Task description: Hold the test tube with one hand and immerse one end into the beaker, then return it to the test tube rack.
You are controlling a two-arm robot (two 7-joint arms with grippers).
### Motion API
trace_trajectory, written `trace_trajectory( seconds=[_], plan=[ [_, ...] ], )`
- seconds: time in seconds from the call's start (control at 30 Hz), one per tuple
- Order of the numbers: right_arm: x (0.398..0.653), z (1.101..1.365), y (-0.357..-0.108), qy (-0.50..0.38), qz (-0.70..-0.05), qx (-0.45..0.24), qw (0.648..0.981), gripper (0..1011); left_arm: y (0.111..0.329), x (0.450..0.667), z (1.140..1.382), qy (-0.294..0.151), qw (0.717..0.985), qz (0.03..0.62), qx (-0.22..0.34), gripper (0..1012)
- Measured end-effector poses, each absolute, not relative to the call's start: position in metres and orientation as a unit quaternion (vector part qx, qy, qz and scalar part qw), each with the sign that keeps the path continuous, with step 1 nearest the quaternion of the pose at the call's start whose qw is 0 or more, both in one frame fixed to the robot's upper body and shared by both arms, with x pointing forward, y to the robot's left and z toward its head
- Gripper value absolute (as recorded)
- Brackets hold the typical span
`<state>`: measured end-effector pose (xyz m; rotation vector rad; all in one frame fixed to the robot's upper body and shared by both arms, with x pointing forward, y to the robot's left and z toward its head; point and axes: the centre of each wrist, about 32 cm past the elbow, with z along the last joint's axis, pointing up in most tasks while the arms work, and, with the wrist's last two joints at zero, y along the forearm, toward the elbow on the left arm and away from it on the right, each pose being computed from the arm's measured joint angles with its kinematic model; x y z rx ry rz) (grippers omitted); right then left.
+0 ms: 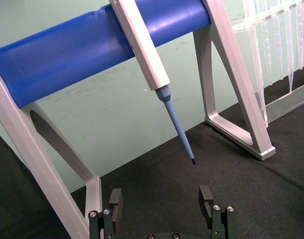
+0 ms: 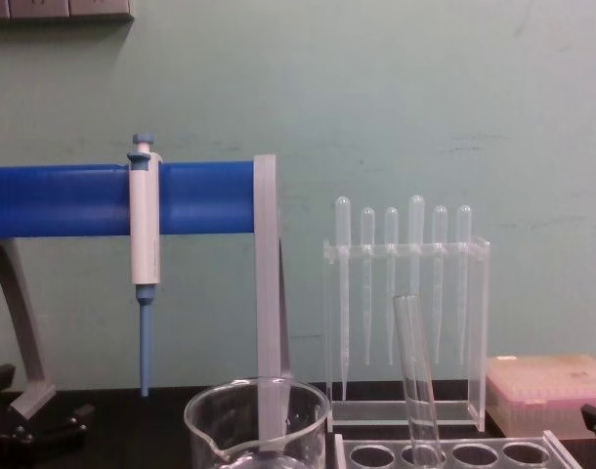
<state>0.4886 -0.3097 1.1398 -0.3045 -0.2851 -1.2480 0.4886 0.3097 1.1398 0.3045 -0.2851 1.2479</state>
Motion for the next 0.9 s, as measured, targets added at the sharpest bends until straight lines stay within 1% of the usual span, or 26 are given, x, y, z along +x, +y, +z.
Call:
trace_trajectory(
  seconds=[0.9],
  plan=[
    [0.4886,1.1398,-0.3097,-0.132,-0.58,-0.142,0.791,1003,0.3097,0.4886,1.1398,-0.132,0.791,0.58,0.141,1000]
  ],
)
